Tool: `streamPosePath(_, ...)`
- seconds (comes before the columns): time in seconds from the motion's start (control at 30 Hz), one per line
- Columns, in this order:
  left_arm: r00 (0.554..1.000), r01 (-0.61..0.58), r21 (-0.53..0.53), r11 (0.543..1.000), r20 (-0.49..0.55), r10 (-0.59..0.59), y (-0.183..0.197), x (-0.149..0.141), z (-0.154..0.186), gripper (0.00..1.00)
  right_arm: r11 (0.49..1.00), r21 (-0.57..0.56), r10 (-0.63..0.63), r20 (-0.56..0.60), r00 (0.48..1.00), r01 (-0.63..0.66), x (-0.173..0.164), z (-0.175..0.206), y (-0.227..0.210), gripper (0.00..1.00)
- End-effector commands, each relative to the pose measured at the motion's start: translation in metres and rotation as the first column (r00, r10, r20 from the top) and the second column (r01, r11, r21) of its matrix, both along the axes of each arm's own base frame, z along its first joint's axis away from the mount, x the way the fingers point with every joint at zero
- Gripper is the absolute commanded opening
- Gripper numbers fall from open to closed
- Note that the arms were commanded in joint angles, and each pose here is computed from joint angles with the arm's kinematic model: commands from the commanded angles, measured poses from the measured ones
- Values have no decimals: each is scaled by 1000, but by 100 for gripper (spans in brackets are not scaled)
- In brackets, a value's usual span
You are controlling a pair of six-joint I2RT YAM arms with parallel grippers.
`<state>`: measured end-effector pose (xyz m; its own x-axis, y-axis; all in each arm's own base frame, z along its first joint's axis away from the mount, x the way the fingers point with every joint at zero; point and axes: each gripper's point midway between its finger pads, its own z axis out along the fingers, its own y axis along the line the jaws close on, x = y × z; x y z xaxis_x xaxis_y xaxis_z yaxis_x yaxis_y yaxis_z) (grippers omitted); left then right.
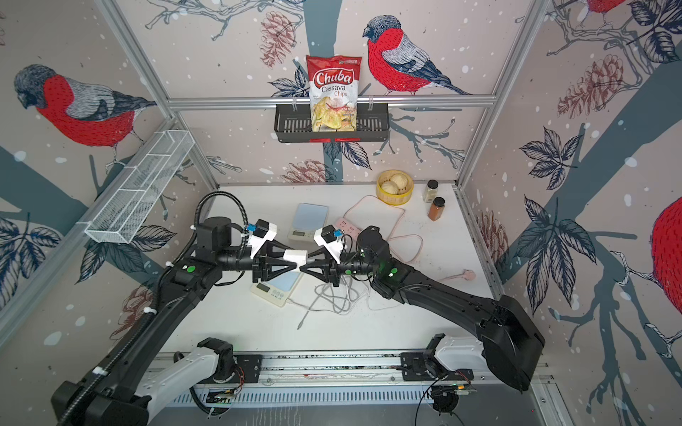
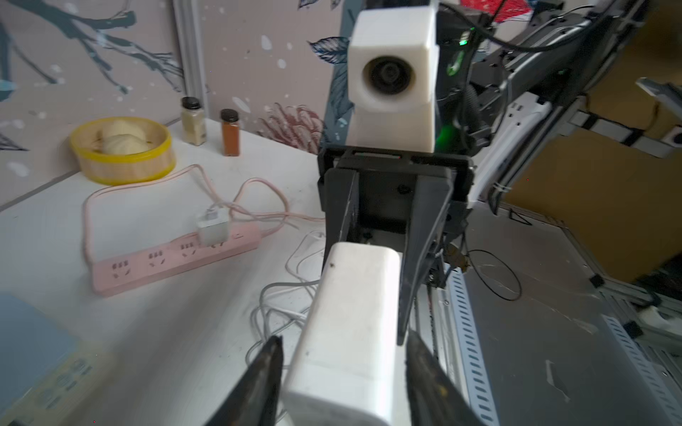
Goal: Charge the electronic scale
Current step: Insert the charging cable into the plug, then adjust the socket at the center of the board.
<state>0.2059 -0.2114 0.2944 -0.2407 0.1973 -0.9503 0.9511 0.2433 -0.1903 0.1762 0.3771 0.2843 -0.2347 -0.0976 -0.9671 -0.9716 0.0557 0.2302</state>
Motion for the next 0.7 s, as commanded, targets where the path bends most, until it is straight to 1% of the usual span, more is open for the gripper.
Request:
streamPosePath(0.0, 949, -312, 56, 948, 58, 309, 25, 41, 5, 98, 986, -133, -108, -23, 994, 104, 36, -13, -6, 0)
streamPosePath(0.07, 884, -465, 64, 883, 87, 459, 43, 58, 4, 98, 960, -235, -162, -31, 986, 151, 61, -23, -16, 0)
streamPosePath(0.17, 797, -602, 65, 796, 110, 594, 63, 77, 1, 98, 908, -332, -268, 7, 963, 256, 96, -23, -36, 0)
streamPosePath(0.2, 764, -644, 63, 762, 100, 637, 69, 84, 0, 98, 886, -363, -301, 24, 953, 289, 109, -22, -43, 0)
streamPosePath(0.27, 699, -715, 61, 696, 41, 714, 79, 98, -6, 98, 833, -424, -360, 74, 930, 356, 132, -21, -55, 0)
streamPosePath(0.3, 696, -717, 73, 693, 20, 718, 77, 103, -11, 98, 811, -450, -376, 92, 922, 375, 140, -20, -59, 0)
streamPosePath(0.37, 719, -689, 107, 717, -17, 695, 68, 113, -18, 98, 740, -518, -429, 127, 894, 429, 159, -24, -72, 0)
streamPosePath(0.4, 726, -678, 125, 724, -38, 687, 64, 119, -23, 98, 697, -558, -451, 147, 880, 450, 169, -28, -78, 0)
streamPosePath(0.47, 754, -641, 151, 752, -59, 654, 54, 130, -29, 98, 591, -631, -500, 202, 842, 503, 188, -35, -93, 0)
streamPosePath(0.5, 765, -624, 161, 764, -70, 640, 49, 136, -32, 98, 524, -671, -520, 236, 821, 525, 197, -39, -102, 0)
streamPosePath(0.53, 762, -624, 172, 762, -83, 642, 46, 144, -35, 98, 462, -704, -537, 261, 802, 539, 204, -42, -109, 0)
streamPosePath(0.6, 741, -635, 211, 743, -103, 663, 43, 158, -51, 98, 369, -753, -561, 286, 777, 544, 218, -51, -122, 0)
streamPosePath(0.63, 738, -643, 208, 737, -89, 669, 39, 168, -49, 99, 333, -773, -569, 292, 769, 540, 224, -56, -126, 0)
streamPosePath(0.67, 735, -645, 216, 733, -87, 672, 34, 174, -53, 99, 309, -786, -577, 293, 762, 536, 230, -60, -128, 0)
